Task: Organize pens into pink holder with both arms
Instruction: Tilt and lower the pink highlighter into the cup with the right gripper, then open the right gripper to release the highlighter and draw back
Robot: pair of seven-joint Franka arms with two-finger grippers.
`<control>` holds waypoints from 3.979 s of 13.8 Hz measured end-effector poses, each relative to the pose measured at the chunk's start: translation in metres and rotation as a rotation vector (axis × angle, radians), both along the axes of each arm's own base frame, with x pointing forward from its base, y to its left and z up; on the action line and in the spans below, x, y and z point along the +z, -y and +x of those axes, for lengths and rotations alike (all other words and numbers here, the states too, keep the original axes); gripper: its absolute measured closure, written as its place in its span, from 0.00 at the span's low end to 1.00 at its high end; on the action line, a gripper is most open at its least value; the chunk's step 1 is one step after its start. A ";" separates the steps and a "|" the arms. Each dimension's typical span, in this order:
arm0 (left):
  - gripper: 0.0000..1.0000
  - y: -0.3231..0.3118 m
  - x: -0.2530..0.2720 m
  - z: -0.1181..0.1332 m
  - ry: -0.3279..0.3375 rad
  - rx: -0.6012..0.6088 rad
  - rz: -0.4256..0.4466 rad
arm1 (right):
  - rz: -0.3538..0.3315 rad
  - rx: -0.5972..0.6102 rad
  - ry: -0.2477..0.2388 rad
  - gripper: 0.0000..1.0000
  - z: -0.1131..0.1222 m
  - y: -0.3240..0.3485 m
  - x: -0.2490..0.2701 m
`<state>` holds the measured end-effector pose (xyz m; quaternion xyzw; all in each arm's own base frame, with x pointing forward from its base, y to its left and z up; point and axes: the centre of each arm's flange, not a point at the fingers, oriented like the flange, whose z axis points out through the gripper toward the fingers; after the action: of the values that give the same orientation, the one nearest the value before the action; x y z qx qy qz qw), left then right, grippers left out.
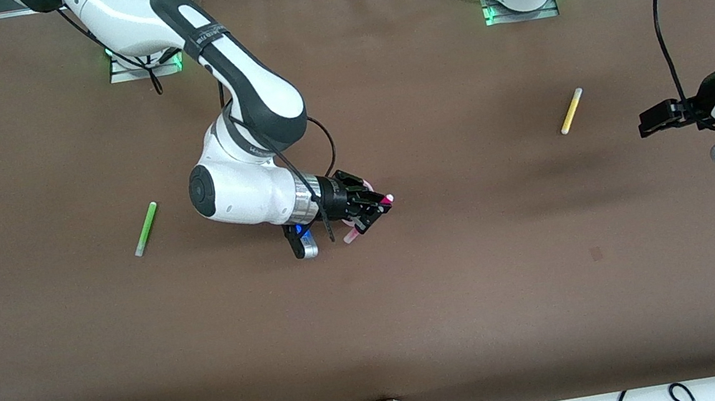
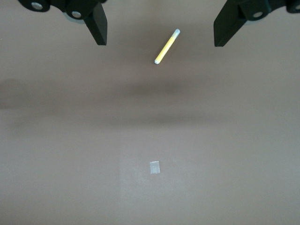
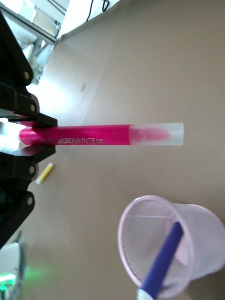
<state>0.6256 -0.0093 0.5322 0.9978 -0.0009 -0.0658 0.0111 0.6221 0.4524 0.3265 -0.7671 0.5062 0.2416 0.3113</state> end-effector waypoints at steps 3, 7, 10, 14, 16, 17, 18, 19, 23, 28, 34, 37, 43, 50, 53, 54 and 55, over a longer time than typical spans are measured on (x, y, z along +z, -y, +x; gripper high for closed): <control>0.00 0.011 0.000 -0.004 0.000 -0.019 0.003 | 0.011 -0.016 -0.040 0.79 0.001 0.003 -0.016; 0.00 0.005 -0.002 -0.005 0.000 -0.017 0.005 | 0.030 -0.027 -0.108 0.79 -0.004 0.005 -0.035; 0.00 0.006 -0.003 -0.005 -0.003 -0.019 0.004 | 0.035 -0.023 -0.166 0.79 -0.007 0.006 -0.042; 0.00 0.006 -0.003 -0.005 -0.002 -0.019 0.004 | 0.031 -0.041 -0.210 0.79 -0.012 0.000 -0.042; 0.00 0.006 -0.004 -0.005 -0.002 -0.019 0.004 | 0.028 -0.048 -0.227 0.79 -0.015 -0.004 -0.042; 0.00 0.006 -0.004 -0.005 -0.003 -0.019 0.004 | 0.026 -0.047 -0.234 0.79 -0.017 -0.005 -0.043; 0.00 0.006 -0.004 -0.005 -0.004 -0.020 0.004 | 0.023 -0.046 -0.243 0.79 -0.018 -0.005 -0.045; 0.00 0.006 -0.005 -0.005 -0.004 -0.020 0.004 | 0.019 -0.044 -0.249 0.79 -0.020 -0.005 -0.047; 0.00 0.007 -0.006 -0.006 -0.008 -0.021 0.004 | 0.009 -0.044 -0.263 0.79 -0.024 -0.004 -0.055; 0.00 0.007 -0.007 -0.006 -0.010 -0.022 0.004 | 0.009 -0.043 -0.264 0.79 -0.024 -0.004 -0.056; 0.00 0.008 -0.009 -0.006 -0.012 -0.023 0.004 | -0.017 -0.041 -0.283 0.79 -0.030 0.000 -0.070; 0.00 0.008 -0.009 -0.006 -0.012 -0.023 0.004 | -0.024 -0.037 -0.281 0.75 -0.030 0.001 -0.071; 0.00 0.008 -0.009 -0.006 -0.012 -0.023 0.004 | -0.063 -0.013 -0.250 0.21 -0.029 0.003 -0.070; 0.00 0.009 -0.010 -0.006 -0.013 -0.023 0.004 | -0.328 0.156 0.014 0.00 -0.016 0.028 -0.002; 0.00 0.009 -0.010 -0.006 -0.012 -0.024 0.004 | -0.446 0.218 0.108 0.00 -0.005 0.063 0.052; 0.00 0.009 -0.010 -0.006 -0.013 -0.024 0.004 | -0.468 0.247 0.141 0.00 -0.001 0.078 0.071; 0.00 0.009 -0.010 -0.006 -0.013 -0.024 0.004 | -0.484 0.281 0.166 0.00 0.002 0.095 0.089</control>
<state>0.6194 -0.0179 0.5224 0.9973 -0.0125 -0.0722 0.0082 0.6238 0.3576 0.4152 -0.8989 0.4105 0.0909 0.1232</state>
